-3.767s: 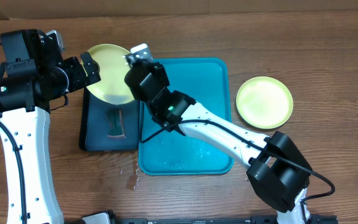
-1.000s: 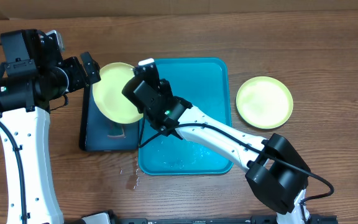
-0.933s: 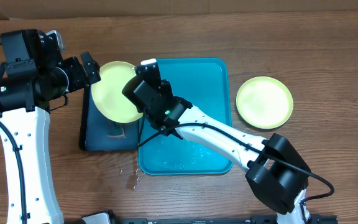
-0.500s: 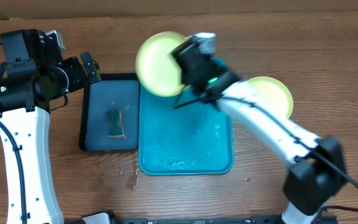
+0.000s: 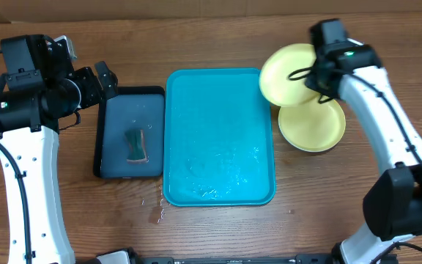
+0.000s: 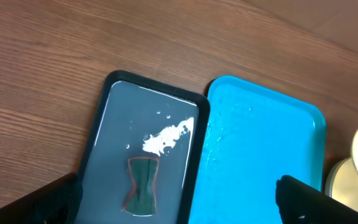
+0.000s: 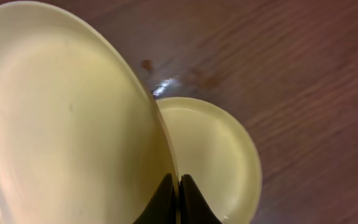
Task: Clean dirty plates on tray and stack at the side
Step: 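Carry the yellow plate right and lower it onto the plate stack, then open the right gripper and release the yellow plate on the stack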
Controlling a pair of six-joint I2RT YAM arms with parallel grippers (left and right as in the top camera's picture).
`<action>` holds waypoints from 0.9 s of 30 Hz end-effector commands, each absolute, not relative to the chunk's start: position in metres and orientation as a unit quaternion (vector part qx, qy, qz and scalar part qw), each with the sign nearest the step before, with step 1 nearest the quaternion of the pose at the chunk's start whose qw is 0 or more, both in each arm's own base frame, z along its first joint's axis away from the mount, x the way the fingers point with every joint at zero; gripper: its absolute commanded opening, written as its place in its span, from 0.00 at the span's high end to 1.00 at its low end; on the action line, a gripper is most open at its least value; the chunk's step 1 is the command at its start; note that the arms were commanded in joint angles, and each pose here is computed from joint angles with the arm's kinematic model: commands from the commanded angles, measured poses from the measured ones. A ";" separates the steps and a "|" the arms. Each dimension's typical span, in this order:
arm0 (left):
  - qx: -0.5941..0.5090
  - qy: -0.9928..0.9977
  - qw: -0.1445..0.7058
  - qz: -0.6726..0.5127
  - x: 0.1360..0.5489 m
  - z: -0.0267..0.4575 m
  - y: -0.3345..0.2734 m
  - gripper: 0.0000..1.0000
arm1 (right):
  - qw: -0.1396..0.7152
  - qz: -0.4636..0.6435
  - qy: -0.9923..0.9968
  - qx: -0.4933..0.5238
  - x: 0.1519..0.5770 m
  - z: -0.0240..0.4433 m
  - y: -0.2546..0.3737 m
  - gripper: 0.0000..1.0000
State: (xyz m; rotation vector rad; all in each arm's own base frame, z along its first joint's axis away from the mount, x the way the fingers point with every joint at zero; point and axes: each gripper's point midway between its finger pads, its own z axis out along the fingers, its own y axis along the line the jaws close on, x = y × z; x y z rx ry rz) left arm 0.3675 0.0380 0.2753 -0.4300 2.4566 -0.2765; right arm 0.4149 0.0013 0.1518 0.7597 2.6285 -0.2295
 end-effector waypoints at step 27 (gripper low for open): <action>-0.165 0.929 0.313 -0.112 0.369 0.278 0.036 0.00 | 0.051 -0.109 0.938 0.326 0.328 0.046 -0.046 0.07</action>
